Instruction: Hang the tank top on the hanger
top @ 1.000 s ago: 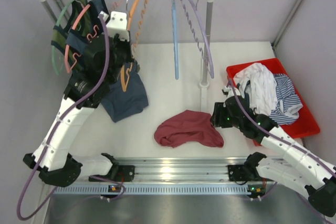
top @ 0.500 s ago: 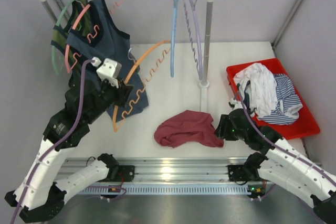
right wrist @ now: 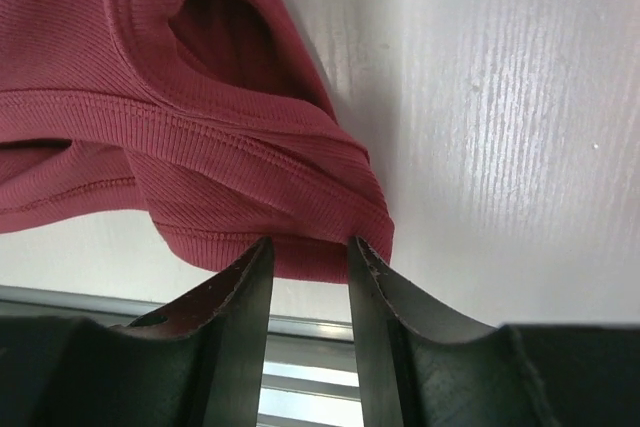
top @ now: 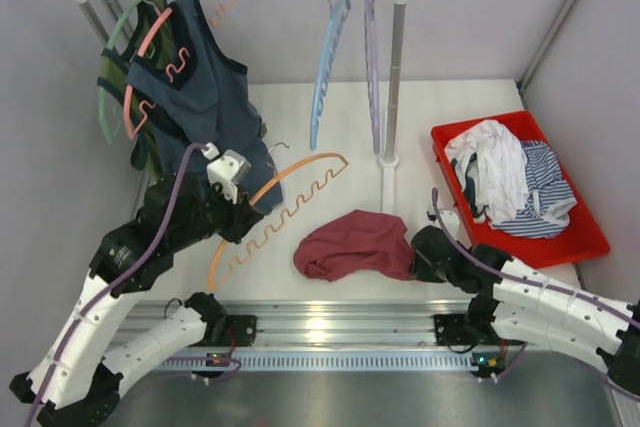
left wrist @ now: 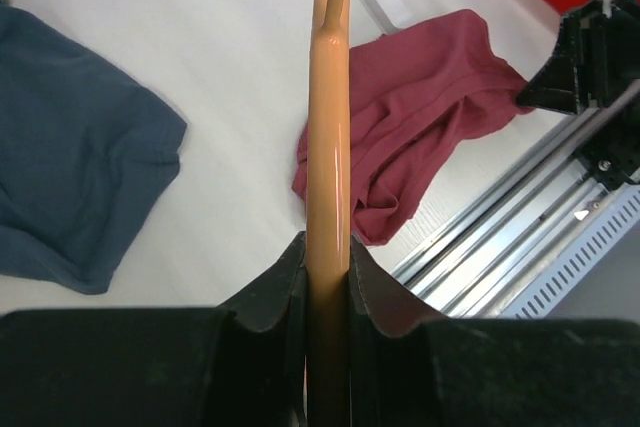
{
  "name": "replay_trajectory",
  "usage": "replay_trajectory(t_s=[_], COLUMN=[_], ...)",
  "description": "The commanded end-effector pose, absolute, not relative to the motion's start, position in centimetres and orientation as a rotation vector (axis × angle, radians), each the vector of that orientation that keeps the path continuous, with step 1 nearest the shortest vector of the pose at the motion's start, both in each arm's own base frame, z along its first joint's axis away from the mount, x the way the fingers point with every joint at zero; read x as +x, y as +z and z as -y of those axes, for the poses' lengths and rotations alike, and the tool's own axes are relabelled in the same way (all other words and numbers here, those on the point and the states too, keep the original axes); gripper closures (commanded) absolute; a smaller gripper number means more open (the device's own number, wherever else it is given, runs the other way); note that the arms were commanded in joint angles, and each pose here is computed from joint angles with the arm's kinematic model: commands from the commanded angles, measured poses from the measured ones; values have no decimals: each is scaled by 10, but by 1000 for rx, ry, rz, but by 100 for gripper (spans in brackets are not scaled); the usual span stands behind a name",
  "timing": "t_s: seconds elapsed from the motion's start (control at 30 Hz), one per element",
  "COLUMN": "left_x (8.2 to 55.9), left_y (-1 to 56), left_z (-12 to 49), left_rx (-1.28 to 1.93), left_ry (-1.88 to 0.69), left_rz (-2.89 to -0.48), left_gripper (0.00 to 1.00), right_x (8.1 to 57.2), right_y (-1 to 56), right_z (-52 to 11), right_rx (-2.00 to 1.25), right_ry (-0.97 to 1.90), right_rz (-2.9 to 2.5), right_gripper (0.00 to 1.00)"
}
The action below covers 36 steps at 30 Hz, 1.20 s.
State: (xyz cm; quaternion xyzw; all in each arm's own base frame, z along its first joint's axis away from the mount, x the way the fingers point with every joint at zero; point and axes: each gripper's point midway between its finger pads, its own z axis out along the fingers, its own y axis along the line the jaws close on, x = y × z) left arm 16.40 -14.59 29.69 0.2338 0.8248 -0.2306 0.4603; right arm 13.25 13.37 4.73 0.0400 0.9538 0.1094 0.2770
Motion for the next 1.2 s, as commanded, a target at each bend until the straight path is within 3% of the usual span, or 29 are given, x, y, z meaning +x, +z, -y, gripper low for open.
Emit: replay_trajectory(t_s=[0.0,0.3,0.9,1.0,1.17], left_x=[147,122,120,119,113], left_y=[305,301,284,277,256], left_z=[158,180,206,210,216], left_rx=[654,816,901,918,963], left_ry=[-688,-873,-1017,-1038,-1045], left_rz=[-1993,-1987,-2029,-2038,-2062], left_gripper=[100,100,100,100,100], right_x=[149,149,134,136,146], right_y=[59,78,37,35,52], right_z=[-133,-129,-120,-120,-121], right_rx=[191,201,264,271,290], right_ry=[255,213,173,173,189], right_rz=[-2463,-2415,-2477,-2464,-2409], right_gripper=[64,61,60,63,91])
